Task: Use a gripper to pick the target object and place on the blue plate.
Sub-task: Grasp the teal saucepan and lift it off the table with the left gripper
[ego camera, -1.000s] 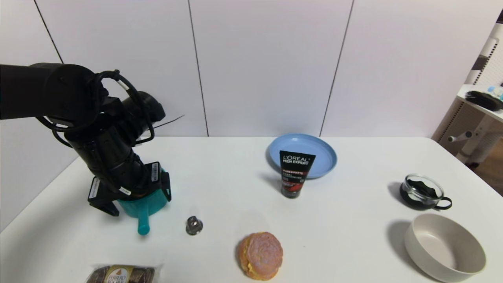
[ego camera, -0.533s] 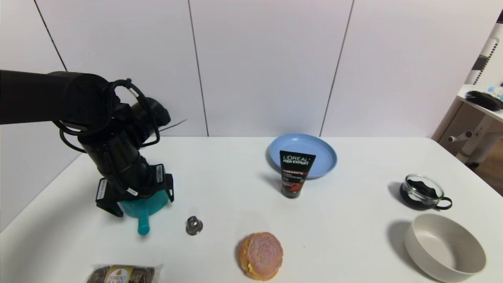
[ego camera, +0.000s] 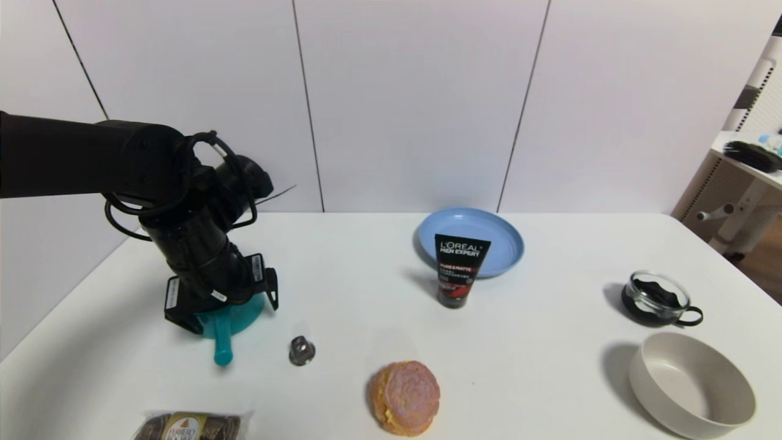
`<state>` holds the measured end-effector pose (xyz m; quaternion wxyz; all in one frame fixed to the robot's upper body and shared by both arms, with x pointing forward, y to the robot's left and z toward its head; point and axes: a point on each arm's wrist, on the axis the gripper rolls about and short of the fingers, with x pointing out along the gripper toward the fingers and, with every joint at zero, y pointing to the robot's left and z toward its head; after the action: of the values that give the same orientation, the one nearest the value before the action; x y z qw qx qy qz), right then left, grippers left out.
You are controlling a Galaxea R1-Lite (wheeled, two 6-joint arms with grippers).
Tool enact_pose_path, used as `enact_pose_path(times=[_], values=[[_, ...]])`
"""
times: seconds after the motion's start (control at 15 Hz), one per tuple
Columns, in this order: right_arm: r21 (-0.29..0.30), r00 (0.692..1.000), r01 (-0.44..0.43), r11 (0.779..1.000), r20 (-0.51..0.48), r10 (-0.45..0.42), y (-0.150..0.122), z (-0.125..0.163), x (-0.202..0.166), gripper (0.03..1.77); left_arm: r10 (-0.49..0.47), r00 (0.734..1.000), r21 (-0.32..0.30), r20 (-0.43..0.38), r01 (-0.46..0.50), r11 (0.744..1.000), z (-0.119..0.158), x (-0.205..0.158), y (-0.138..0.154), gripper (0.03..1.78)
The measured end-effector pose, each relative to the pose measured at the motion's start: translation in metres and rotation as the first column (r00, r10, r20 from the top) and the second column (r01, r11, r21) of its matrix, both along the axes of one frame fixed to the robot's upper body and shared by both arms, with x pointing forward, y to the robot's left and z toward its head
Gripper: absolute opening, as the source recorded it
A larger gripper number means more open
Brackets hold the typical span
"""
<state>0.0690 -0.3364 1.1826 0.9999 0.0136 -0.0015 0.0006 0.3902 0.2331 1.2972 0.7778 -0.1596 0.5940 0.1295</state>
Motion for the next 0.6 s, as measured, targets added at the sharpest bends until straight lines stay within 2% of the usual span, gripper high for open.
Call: enact_pose_path(times=[0.27, 0.6], values=[[0.0, 1.0, 0.0, 1.0, 0.0, 0.0, 0.0, 0.0, 0.0, 1.7, 0.018, 1.0, -0.004, -0.004, -0.018, 1.0, 0.0002, -0.001, 0.0004, 1.69], [0.0, 1.0, 0.0, 1.0, 0.0, 0.0, 0.0, 0.0, 0.0, 1.7, 0.019, 1.0, -0.004, -0.007, -0.019, 1.0, -0.0001, -0.0014, 0.0005, 0.96]])
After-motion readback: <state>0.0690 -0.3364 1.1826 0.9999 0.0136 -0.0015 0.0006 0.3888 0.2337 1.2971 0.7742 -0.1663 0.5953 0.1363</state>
